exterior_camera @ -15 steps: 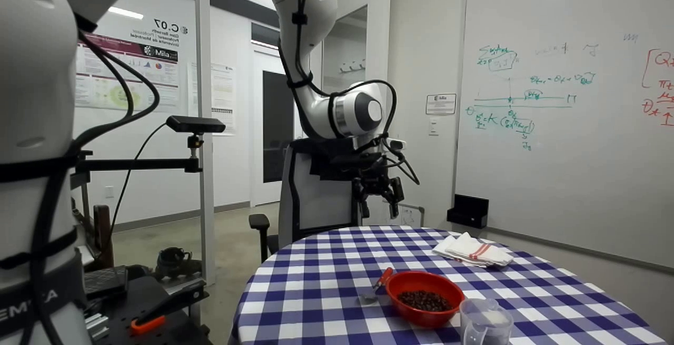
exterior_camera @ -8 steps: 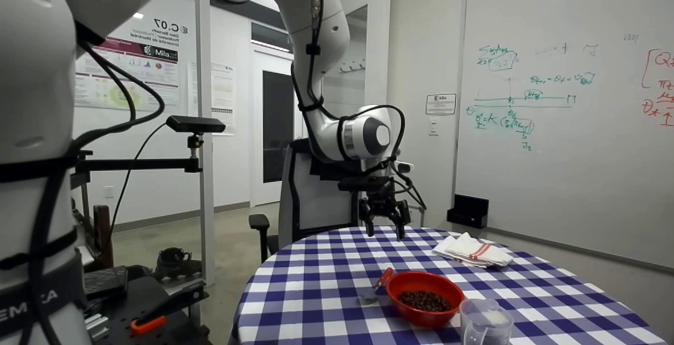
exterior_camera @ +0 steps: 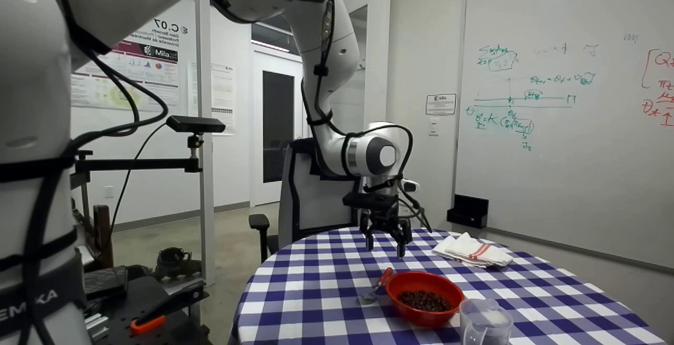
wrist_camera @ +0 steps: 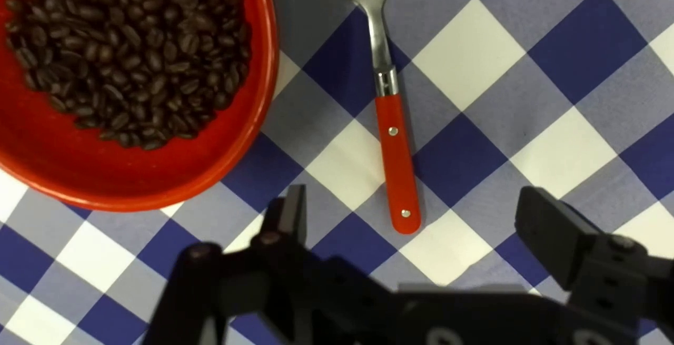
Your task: Pick up the spoon from the table and scoop some of the contents in the bowl and put the scooped contents in the jar
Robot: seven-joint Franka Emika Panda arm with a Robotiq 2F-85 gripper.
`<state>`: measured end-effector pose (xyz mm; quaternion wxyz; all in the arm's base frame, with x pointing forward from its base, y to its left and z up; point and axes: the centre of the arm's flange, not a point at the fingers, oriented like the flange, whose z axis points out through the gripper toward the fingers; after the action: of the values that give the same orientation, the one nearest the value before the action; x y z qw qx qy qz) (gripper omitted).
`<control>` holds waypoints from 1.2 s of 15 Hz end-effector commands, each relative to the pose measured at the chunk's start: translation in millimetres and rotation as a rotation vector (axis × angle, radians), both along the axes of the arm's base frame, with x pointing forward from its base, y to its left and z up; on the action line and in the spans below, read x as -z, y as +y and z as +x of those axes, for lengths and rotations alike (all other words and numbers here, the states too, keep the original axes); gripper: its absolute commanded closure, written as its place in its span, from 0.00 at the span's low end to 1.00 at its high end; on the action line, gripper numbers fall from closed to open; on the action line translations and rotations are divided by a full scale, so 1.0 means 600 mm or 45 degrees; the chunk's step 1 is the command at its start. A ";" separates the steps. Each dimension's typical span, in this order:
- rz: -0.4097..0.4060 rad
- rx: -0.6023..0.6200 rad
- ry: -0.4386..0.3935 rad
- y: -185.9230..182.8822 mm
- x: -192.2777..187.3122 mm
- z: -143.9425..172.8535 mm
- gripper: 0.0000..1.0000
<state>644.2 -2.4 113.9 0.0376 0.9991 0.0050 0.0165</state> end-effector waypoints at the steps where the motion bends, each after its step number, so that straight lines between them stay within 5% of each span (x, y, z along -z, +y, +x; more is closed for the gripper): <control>1: 0.082 -0.033 -0.009 -0.002 0.021 0.028 0.00; 13: 0.072 -0.107 -0.012 0.025 0.092 0.056 0.04; 14: 0.072 -0.111 -0.010 0.027 0.096 0.058 0.09; 15: 0.072 -0.115 -0.011 0.029 0.098 0.060 0.29; 18: 0.070 -0.127 -0.018 0.030 0.099 0.066 0.45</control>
<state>670.1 15.5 58.1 0.0054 0.9990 0.0412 0.0150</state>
